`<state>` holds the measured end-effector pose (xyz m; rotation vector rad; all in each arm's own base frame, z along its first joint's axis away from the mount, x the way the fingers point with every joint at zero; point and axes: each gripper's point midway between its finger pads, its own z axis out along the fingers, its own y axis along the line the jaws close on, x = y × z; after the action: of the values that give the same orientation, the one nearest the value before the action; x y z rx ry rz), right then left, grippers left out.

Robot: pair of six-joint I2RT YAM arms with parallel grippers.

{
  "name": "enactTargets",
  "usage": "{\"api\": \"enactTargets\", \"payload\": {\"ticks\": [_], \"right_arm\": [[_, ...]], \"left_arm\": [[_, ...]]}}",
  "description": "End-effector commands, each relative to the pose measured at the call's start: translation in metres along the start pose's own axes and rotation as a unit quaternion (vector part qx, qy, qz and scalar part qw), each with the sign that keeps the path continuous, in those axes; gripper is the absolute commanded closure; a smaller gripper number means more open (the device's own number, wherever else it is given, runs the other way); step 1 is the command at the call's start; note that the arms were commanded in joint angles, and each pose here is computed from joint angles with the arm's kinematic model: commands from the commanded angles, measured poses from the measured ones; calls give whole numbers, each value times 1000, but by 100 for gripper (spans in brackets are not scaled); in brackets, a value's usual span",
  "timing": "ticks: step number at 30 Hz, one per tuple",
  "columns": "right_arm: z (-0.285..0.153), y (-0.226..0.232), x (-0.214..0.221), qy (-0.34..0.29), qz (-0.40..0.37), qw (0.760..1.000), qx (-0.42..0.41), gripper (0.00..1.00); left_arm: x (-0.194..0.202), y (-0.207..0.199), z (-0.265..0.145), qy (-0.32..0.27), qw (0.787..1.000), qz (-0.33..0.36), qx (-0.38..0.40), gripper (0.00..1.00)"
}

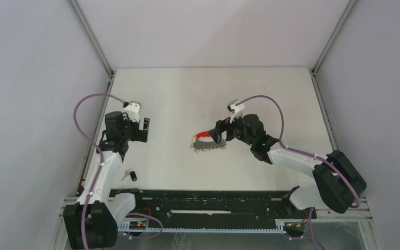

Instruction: Put the keys on the keyring

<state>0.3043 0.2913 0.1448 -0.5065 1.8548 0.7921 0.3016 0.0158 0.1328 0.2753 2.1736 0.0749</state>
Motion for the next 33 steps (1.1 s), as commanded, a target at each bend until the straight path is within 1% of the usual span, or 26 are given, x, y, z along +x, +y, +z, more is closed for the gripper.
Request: {"api": "enactTargets", "payload": {"ticks": [1, 2, 4, 7, 8, 10, 12, 13, 15, 17, 18, 19, 21, 22, 23, 24, 26, 28, 29, 30, 31, 32, 33], "right_arm": [[-32, -43, -37, -49, 8, 991, 125, 0], [-43, -56, -38, -56, 9, 986, 159, 0], [-68, -91, -39, -78, 12, 966, 247, 0], [-106, -140, -34, -98, 27, 929, 356, 0], [-120, -159, -33, -104, 39, 913, 392, 0], [-144, -186, -28, -111, 52, 889, 442, 0], [-164, -209, -25, -127, 53, 872, 470, 0], [-173, -217, -26, -134, 58, 867, 477, 0], [-184, -230, -28, -148, 53, 862, 482, 0], [-191, -241, -24, -147, 44, 860, 487, 0], [-190, -245, -19, -142, 44, 865, 479, 0], [-190, -249, -16, -140, 44, 866, 478, 0], [-191, -255, -17, -158, 42, 860, 483, 0], [-190, -258, -17, -160, 36, 863, 478, 0], [-187, -260, -17, -157, 28, 866, 475, 0], [-187, -264, -18, -159, 23, 864, 476, 0], [-184, -269, -12, -160, 36, 868, 468, 0], [-187, -274, -3, -177, 35, 865, 468, 0], [-182, -267, 2, -186, 16, 875, 446, 0], [-176, -256, 2, -200, -19, 882, 426, 0], [-178, -250, 5, -199, -32, 871, 448, 0], [-177, -252, 7, -188, -28, 866, 463, 0], [-175, -255, 7, -183, -23, 870, 458, 0]], "left_arm": [[-23, 3, 13, -73, 997, -8, -5, 0], [-22, 3, 16, -78, 997, -9, -6, 0], [-21, 4, 21, -93, 995, -17, -7, 0], [-20, 4, 29, -119, 992, -39, -4, 0], [-20, 5, 31, -131, 990, -47, -7, 0], [-21, 4, 34, -161, 985, -61, -11, 0], [-24, 3, 36, -193, 978, -77, -13, 0], [-21, 1, 37, -200, 976, -87, -10, 0], [-25, -2, 39, -211, 973, -94, -1, 0], [-24, 0, 38, -214, 972, -92, -8, 0], [-23, 2, 36, -223, 971, -84, -15, 0], [-27, 3, 31, -244, 966, -79, -22, 0], [-34, 6, 23, -285, 956, -67, -35, 0], [-42, 9, 17, -318, 945, -66, -45, 0], [-41, 10, 16, -329, 940, -72, -48, 0], [-39, 8, 18, -331, 940, -66, -45, 0], [-37, 9, 15, -354, 931, -72, -52, 0], [-30, 13, 15, -346, 932, -82, -68, 0], [-26, 16, 15, -346, 931, -86, -78, 0], [-26, 17, 13, -364, 923, -89, -84, 0], [-30, 16, 10, -383, 915, -96, -81, 0], [-26, 16, 13, -370, 920, -98, -81, 0], [-24, 17, 21, -343, 931, -99, -80, 0]]}}
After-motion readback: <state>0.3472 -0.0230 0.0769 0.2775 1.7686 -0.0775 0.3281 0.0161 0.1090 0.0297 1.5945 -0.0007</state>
